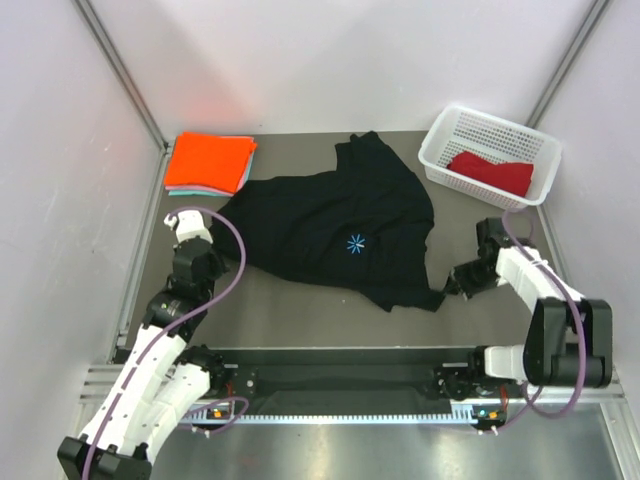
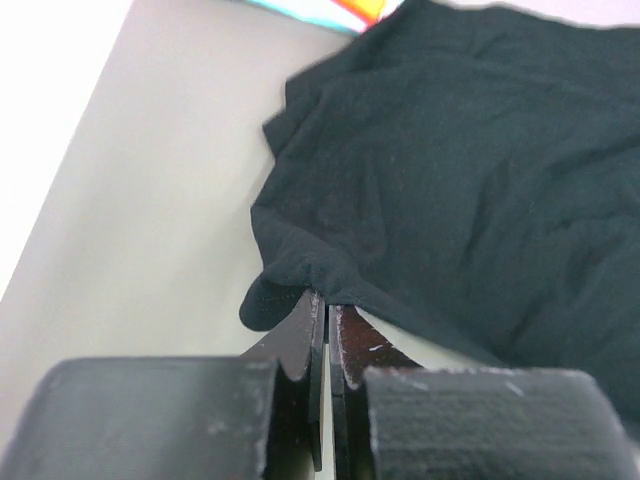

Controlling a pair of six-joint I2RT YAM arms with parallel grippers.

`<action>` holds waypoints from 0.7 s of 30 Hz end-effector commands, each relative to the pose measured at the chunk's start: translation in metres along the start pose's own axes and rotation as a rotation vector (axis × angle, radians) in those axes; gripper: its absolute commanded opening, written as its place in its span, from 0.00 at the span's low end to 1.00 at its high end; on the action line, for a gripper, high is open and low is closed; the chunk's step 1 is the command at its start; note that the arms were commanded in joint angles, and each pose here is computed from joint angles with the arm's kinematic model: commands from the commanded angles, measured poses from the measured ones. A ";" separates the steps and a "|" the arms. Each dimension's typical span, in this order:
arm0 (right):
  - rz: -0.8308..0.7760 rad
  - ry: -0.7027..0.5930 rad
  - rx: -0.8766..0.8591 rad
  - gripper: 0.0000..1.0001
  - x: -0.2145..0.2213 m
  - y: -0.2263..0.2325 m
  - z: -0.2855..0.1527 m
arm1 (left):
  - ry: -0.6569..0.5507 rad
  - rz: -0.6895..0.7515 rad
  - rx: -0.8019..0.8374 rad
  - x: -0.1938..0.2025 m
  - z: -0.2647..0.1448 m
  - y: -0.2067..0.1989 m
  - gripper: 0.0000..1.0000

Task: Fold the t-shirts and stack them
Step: Flatten the tshirt out

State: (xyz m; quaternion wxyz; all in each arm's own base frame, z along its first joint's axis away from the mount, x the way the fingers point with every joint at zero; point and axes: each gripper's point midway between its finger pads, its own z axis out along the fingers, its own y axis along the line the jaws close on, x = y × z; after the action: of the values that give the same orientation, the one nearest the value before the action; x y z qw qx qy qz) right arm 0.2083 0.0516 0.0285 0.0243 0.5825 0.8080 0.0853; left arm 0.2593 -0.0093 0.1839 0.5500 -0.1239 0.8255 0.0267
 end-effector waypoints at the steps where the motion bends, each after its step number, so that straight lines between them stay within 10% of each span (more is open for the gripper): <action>1: -0.180 -0.299 -0.276 0.00 -0.047 0.064 -0.088 | -0.177 -0.029 -0.004 -0.077 -0.005 -0.009 0.00; 11: -0.512 -0.947 -0.794 0.00 -0.048 0.085 -0.446 | -0.511 -0.007 0.175 -0.312 -0.110 -0.048 0.00; 21: -0.464 -1.215 -1.275 0.00 0.031 -0.050 -0.586 | -0.801 -0.140 0.665 -0.361 -0.302 -0.055 0.00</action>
State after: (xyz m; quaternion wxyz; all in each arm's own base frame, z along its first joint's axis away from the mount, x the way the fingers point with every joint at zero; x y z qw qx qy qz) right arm 0.0923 0.0040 0.6023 0.7748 0.2278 0.5541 0.2021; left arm 0.1771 -0.0389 0.6217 0.8271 -0.0149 0.5386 -0.1598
